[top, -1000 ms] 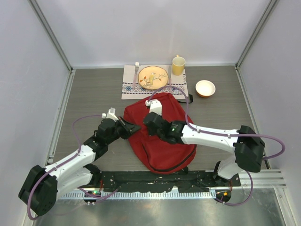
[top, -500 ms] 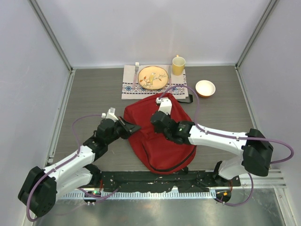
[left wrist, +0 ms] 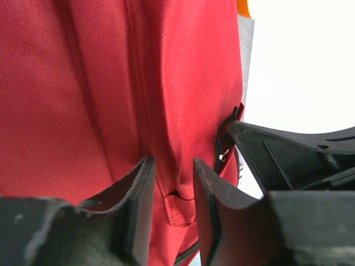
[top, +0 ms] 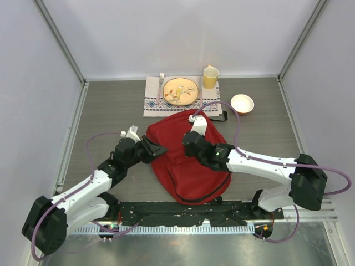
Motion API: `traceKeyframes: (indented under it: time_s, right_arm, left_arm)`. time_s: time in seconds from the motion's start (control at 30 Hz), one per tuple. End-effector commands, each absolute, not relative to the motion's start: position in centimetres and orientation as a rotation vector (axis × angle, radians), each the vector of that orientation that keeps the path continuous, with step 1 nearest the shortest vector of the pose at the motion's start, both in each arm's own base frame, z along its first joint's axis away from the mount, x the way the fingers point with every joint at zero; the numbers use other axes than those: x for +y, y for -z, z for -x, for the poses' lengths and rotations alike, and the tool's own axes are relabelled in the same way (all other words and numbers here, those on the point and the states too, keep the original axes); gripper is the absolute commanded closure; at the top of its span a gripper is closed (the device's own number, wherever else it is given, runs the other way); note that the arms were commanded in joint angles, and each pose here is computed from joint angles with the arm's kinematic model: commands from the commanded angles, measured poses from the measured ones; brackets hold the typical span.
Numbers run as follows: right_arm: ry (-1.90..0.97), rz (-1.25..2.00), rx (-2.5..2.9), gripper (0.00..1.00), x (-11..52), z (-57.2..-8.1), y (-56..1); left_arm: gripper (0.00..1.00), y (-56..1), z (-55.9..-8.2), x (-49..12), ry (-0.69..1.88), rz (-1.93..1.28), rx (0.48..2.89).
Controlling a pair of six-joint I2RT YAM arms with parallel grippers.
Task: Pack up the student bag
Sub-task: Zip the student bag at the center of the board.
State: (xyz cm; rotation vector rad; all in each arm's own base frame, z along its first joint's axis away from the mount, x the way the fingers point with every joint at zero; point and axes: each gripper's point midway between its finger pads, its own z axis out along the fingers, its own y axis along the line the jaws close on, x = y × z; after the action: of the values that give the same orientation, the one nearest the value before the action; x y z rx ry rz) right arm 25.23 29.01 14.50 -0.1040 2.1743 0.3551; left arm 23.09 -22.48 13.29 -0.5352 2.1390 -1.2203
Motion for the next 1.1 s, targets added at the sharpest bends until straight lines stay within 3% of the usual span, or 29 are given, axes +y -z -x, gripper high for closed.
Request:
traceKeyframes:
  time_s: [0.0,0.07,0.17,0.47,0.77,1.07]
  right_arm:
    - [-0.434,0.038,2.110,0.99,29.1,-25.8,-16.3]
    - [-0.445,0.043,2.110,0.99,29.3,-25.8,-16.3]
    - [-0.440,0.046,2.113,0.99,29.3,-25.8,-16.2]
    - [-0.434,0.039,2.109,0.99,28.8,-25.7,-16.4]
    - [-0.444,0.038,2.112,0.99,28.7,-25.4,-16.3]
    - [-0.481,0.039,2.102,0.99,28.9,-25.2,-16.7]
  left_arm:
    - [0.57,-15.2,-23.3,-22.9,1.154,0.361,2.186]
    - [0.43,-15.4,-23.3,-22.6,1.120,0.344,2.196]
    - [0.32,-15.9,-23.1,-22.3,1.115,0.355,2.187]
    - [0.22,-14.7,-20.6,-23.5,1.149,0.412,2.234]
    - [0.21,-14.0,-19.9,-24.7,1.148,0.485,2.209]
    - [0.41,-14.5,-22.2,-26.1,1.178,0.528,2.131]
